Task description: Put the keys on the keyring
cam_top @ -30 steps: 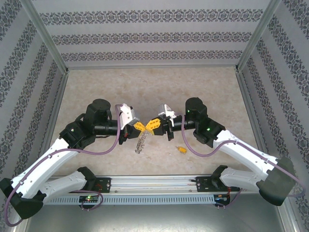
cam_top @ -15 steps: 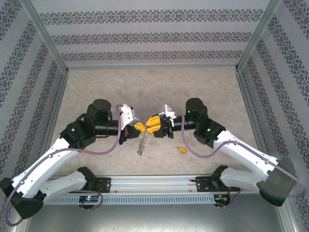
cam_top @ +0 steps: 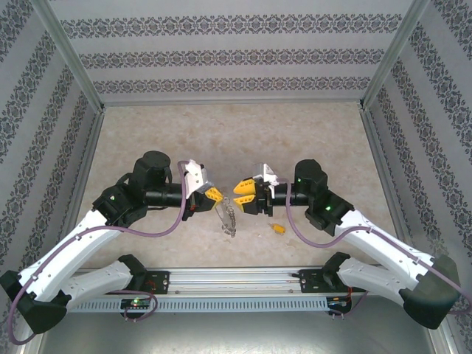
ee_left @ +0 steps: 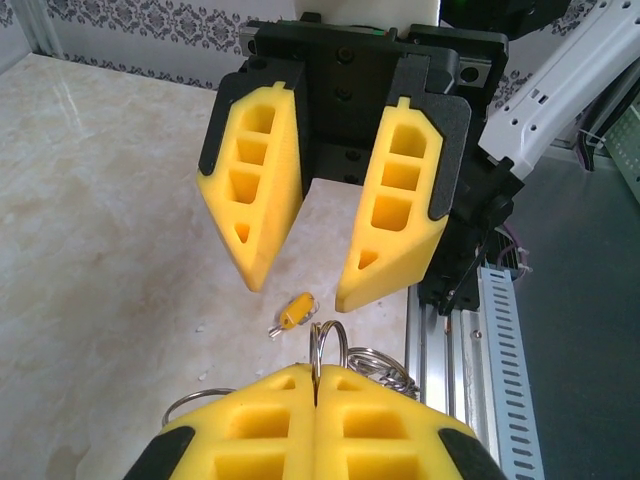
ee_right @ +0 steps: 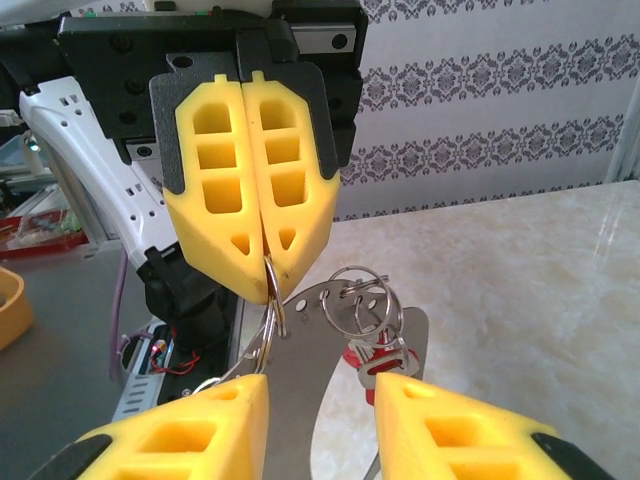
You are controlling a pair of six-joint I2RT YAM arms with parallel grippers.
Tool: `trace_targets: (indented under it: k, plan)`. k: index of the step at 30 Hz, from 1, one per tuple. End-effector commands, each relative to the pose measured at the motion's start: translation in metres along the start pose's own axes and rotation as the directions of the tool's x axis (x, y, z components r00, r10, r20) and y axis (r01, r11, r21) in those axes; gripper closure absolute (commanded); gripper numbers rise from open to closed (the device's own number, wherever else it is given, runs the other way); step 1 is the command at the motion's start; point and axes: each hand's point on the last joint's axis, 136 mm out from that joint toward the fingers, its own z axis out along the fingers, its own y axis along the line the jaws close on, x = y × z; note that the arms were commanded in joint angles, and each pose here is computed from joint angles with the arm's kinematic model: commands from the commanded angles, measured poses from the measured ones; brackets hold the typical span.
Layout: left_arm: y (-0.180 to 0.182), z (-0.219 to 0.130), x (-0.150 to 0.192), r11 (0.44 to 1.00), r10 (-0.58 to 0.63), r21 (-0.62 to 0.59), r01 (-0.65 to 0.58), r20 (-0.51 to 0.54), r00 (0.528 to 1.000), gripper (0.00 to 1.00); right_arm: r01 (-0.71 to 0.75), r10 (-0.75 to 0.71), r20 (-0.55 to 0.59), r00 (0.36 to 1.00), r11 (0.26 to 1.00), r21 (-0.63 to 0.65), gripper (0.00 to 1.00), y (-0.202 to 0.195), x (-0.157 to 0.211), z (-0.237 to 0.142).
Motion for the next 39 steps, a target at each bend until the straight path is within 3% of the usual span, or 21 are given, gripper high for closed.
trace_targets:
  k: [1, 12, 26, 33, 37, 39]
  plan:
    - [-0.004, -0.003, -0.010, 0.998, 0.056, 0.022, -0.057, 0.031, 0.998, 1.00, 0.026, -0.025, 0.032, 0.999, 0.999, -0.037, 0.70, 0.006, -0.015, 0.001]
    - [-0.005, -0.003, -0.007, 0.997, 0.076, 0.027, -0.077, 0.035, 0.996, 1.00, 0.035, -0.032, 0.022, 0.999, 0.991, -0.131, 0.76, 0.019, -0.019, 0.017]
    - [-0.008, -0.001, -0.007, 0.996, 0.064, 0.052, -0.066, 0.036, 0.997, 1.00, 0.056, -0.053, 0.032, 0.998, 0.990, -0.132, 1.00, 0.018, -0.023, 0.020]
    - [0.003, 0.003, 0.003, 1.000, 0.020, 0.006, -0.020, -0.021, 1.000, 0.99, 0.093, -0.090, 0.042, 0.995, 0.992, -0.089, 1.00, 0.019, -0.025, 0.013]
    - [0.007, -0.002, 0.004, 0.999, 0.031, -0.039, -0.032, -0.026, 0.999, 0.61, 0.125, -0.125, -0.019, 0.992, 0.991, 0.044, 1.00, 0.002, -0.015, 0.011]
    - [0.009, -0.006, 0.005, 0.997, 0.044, -0.067, -0.046, -0.032, 0.999, 0.54, 0.167, -0.158, -0.082, 0.984, 0.980, 0.108, 1.00, -0.005, -0.007, 0.011]
